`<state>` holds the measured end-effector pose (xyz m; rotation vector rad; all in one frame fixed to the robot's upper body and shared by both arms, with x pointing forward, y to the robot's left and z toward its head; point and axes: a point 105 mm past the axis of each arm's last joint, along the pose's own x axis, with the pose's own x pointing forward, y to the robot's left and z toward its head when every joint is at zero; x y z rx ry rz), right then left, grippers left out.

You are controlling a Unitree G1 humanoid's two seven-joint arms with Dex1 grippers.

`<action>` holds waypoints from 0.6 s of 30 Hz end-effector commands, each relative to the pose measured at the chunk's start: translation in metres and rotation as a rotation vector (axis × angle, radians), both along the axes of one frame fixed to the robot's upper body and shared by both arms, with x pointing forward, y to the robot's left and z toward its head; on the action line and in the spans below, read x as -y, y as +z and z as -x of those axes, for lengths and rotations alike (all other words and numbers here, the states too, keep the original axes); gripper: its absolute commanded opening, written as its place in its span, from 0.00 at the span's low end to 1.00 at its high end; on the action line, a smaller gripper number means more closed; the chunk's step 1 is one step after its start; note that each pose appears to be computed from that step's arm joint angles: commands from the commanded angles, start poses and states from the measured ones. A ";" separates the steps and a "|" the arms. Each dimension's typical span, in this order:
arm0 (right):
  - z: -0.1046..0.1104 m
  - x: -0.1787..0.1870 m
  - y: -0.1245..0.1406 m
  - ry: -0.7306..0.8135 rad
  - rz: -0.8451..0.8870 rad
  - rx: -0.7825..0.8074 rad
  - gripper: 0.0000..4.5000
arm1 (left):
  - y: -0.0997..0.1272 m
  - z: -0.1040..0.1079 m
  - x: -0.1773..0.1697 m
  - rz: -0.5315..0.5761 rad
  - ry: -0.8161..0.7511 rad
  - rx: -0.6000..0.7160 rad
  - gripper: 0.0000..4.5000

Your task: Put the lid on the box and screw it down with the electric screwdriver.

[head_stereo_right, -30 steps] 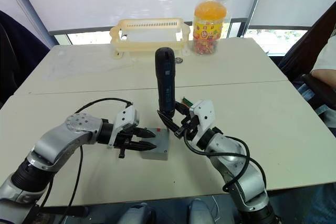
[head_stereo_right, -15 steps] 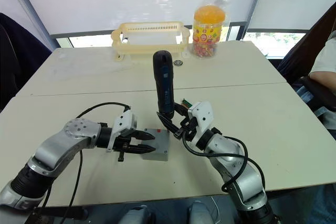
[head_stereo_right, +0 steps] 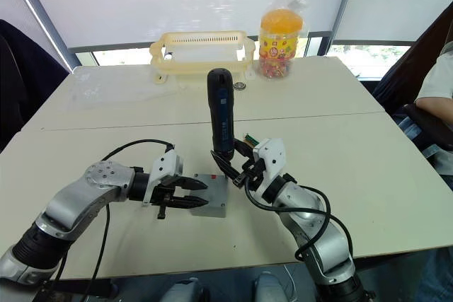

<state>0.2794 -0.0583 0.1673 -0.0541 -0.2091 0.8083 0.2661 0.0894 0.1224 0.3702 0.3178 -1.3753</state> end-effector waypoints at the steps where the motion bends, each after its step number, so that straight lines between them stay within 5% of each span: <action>1: -0.003 0.000 -0.018 -0.016 0.027 -0.064 0.39 | -0.019 -0.001 -0.010 -0.069 0.036 -0.054 0.40; 18: -0.003 -0.002 -0.030 -0.023 0.039 -0.067 0.39 | -0.017 -0.002 -0.010 -0.072 0.042 -0.047 0.40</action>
